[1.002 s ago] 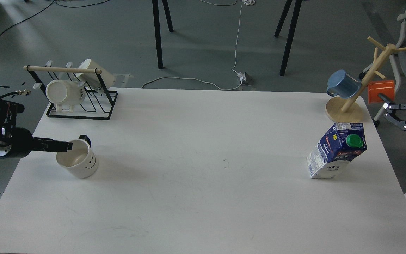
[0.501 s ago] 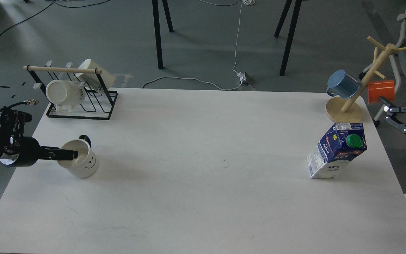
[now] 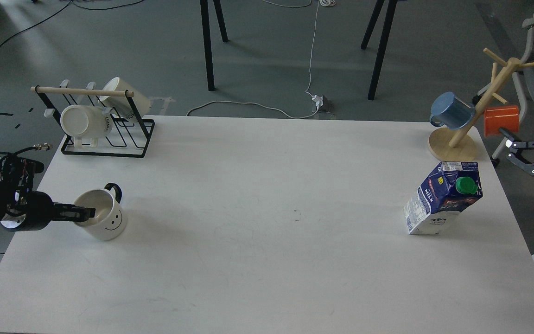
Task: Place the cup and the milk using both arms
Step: 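Grasp the white mug by its rim with the left gripper, then carry the white mug toward the table center and lower it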
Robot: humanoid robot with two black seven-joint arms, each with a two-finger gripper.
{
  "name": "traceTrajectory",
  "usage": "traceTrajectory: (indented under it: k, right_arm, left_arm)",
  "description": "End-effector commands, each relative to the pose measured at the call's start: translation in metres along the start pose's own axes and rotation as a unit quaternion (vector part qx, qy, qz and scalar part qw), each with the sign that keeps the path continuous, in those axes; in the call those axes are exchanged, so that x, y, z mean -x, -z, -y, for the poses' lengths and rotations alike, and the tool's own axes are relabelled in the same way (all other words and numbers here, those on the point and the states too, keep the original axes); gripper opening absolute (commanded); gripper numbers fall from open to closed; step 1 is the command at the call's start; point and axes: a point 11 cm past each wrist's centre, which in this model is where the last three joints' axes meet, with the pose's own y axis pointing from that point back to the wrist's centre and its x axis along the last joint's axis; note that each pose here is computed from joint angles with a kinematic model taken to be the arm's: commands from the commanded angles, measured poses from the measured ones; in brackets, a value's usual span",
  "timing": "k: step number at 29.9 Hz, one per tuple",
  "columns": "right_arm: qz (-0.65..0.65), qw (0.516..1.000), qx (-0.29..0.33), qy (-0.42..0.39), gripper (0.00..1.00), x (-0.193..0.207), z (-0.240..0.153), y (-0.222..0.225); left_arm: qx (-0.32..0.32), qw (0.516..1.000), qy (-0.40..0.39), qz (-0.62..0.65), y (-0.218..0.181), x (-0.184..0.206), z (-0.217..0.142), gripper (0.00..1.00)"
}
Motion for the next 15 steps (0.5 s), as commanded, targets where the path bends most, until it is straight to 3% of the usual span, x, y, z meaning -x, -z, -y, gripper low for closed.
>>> traceTrajectory:
  k: [1, 9, 15]
  right_arm:
    - [0.000, 1.000, -0.001, 0.000, 0.99, 0.000, 0.000, 0.000]
    - [-0.003, 1.000, -0.005, -0.011, 0.99, -0.007, -0.002, 0.003]
    - [-0.010, 0.995, -0.059, -0.082, 0.99, -0.052, -0.014, 0.033]
  left_arm:
    - [0.003, 1.000, -0.012, 0.006, -0.002, -0.004, 0.001, 0.00]
    - [0.016, 0.999, -0.031, 0.015, -0.014, -0.029, -0.005, 0.00]
    - [0.103, 0.990, -0.060, 0.073, -0.091, -0.091, -0.017, 0.00]
